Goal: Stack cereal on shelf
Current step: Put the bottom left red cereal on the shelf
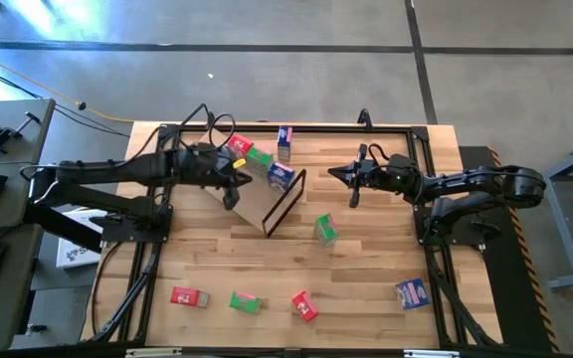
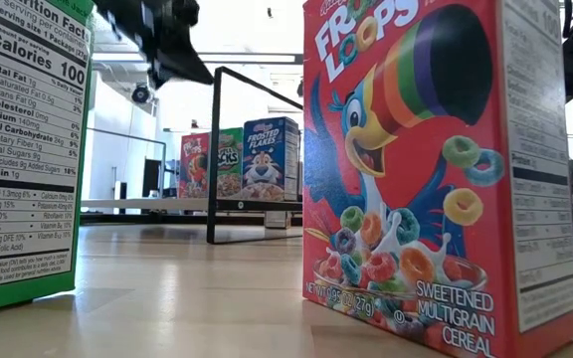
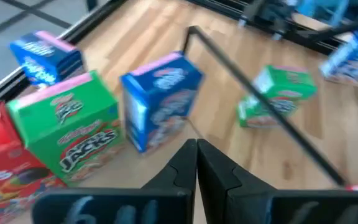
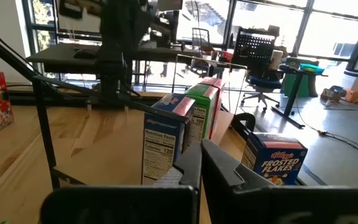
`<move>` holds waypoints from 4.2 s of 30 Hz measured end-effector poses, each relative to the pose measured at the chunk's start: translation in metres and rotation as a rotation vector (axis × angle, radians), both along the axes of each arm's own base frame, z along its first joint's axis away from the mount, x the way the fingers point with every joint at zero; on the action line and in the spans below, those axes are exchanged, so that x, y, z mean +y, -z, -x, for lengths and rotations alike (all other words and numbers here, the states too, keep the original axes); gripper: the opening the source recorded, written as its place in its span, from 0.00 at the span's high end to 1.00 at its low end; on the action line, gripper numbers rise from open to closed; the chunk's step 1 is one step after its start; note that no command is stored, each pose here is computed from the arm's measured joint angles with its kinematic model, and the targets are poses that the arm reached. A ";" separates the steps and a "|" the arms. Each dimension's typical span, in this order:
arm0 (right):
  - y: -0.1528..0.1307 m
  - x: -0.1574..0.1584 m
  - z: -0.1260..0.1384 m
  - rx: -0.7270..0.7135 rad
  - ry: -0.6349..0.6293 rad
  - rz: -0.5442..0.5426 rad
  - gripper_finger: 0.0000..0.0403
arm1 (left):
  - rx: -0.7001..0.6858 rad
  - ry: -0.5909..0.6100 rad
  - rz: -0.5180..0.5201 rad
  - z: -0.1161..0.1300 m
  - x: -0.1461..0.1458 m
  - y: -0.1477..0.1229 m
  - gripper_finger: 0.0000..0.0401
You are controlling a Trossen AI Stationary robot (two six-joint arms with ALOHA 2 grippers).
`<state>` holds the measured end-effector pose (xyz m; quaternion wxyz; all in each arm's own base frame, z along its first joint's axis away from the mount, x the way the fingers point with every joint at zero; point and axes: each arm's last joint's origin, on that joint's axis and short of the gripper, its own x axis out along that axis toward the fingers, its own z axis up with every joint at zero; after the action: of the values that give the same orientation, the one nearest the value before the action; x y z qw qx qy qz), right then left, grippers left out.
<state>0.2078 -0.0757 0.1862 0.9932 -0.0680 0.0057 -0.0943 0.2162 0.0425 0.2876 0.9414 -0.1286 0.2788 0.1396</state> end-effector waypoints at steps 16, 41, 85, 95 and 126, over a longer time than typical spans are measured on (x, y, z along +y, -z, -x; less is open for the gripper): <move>0.000 0.000 0.000 0.002 -0.003 -0.001 1.00 | 0.598 0.063 0.319 0.020 -0.050 -0.039 0.66; 0.001 0.000 0.000 0.009 -0.010 -0.008 1.00 | 1.009 0.178 0.439 0.027 -0.205 0.000 0.38; 0.001 0.000 0.000 0.008 -0.010 -0.008 1.00 | 1.017 0.215 0.209 0.015 -0.267 0.025 0.38; 0.001 0.000 0.000 0.008 -0.010 -0.009 1.00 | 1.041 0.228 0.161 0.014 -0.269 0.032 0.38; 0.001 0.000 0.000 0.008 -0.010 -0.009 1.00 | 1.055 0.221 0.137 0.015 -0.271 0.028 0.36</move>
<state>0.2079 -0.0754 0.1853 0.9939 -0.0641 0.0098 -0.0892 0.2017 -0.2287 0.2599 0.6723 -0.0719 0.7337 0.0670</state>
